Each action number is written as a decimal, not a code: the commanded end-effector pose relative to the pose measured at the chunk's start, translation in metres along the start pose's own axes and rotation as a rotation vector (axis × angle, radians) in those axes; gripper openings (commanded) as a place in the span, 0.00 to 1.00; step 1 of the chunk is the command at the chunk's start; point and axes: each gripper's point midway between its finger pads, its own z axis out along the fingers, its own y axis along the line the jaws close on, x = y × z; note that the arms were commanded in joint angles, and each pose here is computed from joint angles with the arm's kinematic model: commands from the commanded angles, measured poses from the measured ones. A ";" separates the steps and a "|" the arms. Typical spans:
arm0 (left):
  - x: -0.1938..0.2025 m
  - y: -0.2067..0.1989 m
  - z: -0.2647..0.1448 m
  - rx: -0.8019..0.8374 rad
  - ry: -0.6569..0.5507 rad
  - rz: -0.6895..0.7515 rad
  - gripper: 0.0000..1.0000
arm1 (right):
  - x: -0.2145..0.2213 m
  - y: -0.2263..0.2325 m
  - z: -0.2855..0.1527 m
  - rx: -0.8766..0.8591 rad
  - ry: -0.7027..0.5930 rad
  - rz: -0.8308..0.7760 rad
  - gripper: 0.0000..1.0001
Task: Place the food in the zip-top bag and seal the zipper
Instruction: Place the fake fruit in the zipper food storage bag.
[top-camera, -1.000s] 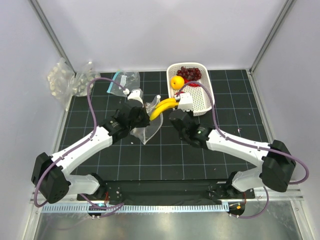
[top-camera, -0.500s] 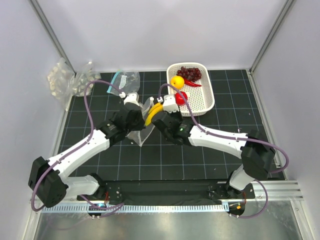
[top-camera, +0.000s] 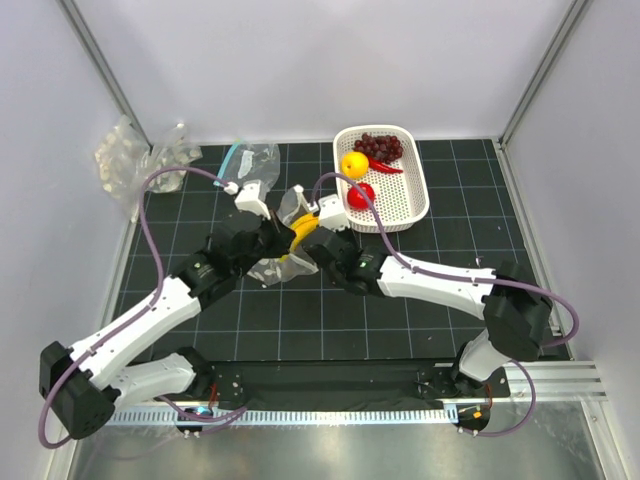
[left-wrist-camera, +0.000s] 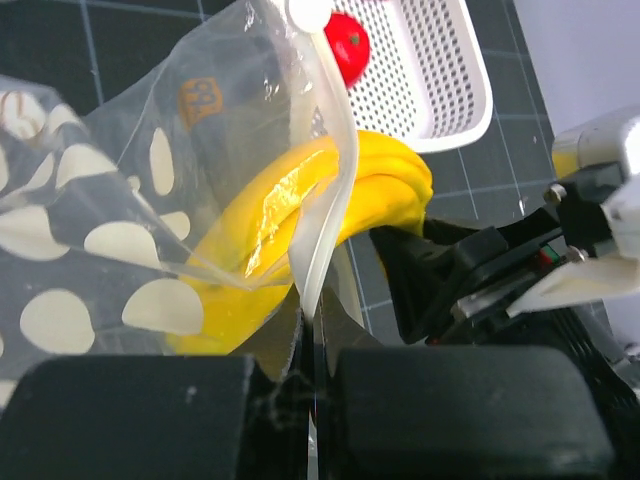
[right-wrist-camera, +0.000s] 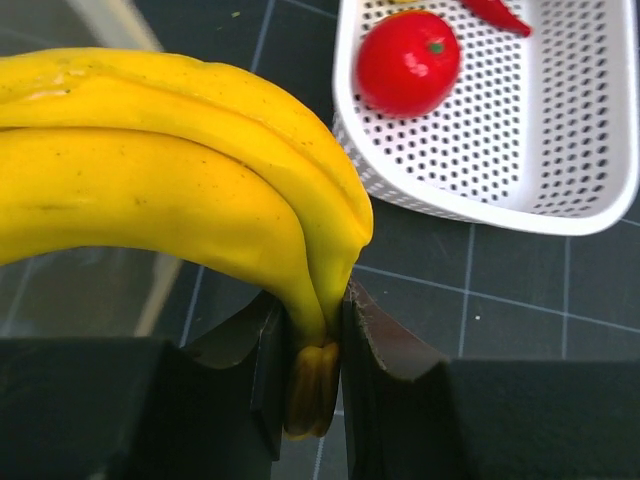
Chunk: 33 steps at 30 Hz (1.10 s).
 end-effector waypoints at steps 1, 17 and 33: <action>-0.001 -0.026 0.011 0.106 0.019 0.017 0.00 | -0.026 0.021 -0.017 -0.176 -0.060 0.071 0.01; 0.031 -0.039 0.039 0.107 0.112 0.168 0.00 | -0.017 0.067 -0.028 -0.295 -0.015 -0.101 0.07; 0.021 -0.018 0.036 0.034 0.106 0.090 0.00 | -0.023 0.055 -0.033 -0.277 -0.057 -0.047 0.49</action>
